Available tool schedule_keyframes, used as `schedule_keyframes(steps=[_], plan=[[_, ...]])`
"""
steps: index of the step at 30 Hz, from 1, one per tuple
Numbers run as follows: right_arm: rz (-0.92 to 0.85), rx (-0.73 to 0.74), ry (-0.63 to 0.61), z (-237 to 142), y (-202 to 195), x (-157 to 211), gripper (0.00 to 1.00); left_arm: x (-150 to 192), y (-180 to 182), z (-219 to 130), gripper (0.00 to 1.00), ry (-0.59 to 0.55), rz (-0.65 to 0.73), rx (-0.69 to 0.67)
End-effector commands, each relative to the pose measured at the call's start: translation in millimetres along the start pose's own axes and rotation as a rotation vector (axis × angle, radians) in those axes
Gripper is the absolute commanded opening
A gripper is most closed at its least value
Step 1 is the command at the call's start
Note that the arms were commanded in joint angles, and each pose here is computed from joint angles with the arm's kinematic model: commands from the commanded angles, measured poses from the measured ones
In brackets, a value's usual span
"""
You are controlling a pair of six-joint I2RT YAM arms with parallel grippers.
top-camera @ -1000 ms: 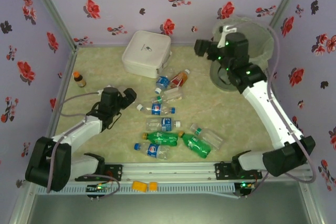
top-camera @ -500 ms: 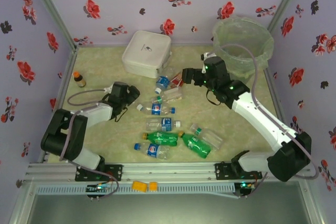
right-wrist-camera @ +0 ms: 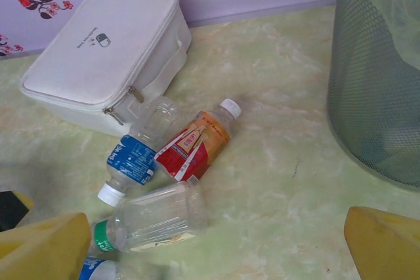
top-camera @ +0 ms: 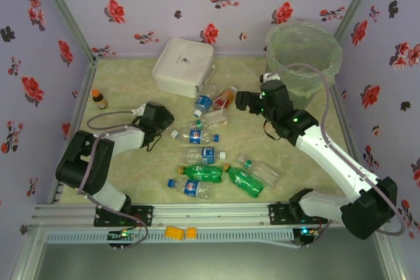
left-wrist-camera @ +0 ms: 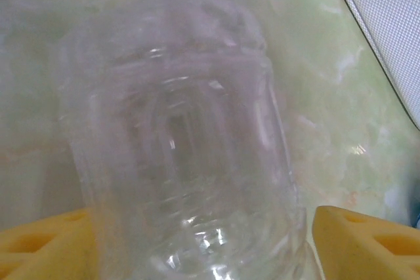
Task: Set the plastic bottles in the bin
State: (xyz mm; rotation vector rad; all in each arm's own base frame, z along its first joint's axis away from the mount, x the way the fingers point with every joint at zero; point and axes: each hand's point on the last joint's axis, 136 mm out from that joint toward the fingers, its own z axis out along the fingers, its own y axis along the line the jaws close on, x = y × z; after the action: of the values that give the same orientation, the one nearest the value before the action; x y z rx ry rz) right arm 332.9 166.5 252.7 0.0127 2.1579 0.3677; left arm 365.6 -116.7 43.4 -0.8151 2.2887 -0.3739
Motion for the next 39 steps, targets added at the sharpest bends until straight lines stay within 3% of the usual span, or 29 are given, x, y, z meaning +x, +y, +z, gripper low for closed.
schedule_keyframes(steps=[1, 6, 14, 27, 34, 39], plan=[[0.020, 0.028, -0.021, -1, -6, -1, 1.00, -4, 3, 1, 0.73, -0.032, 0.020, -0.026], [0.028, 0.025, -0.023, -1, -6, -1, 1.00, -8, 4, -5, 0.59, -0.054, 0.036, -0.015], [0.024, 0.012, -0.003, -2, -4, 2, 1.00, -33, -16, -33, 0.48, -0.134, 0.120, 0.068], [0.060, -0.055, 0.046, 9, 3, 14, 1.00, -75, -122, -128, 0.42, -0.253, 0.342, 0.481], [0.123, -0.170, 0.061, 16, 11, 16, 1.00, -56, -174, -165, 0.42, -0.242, 0.464, 0.687], [0.139, -0.364, 0.066, 12, 36, 15, 1.00, -34, -201, -172, 0.42, -0.186, 0.521, 0.793]])
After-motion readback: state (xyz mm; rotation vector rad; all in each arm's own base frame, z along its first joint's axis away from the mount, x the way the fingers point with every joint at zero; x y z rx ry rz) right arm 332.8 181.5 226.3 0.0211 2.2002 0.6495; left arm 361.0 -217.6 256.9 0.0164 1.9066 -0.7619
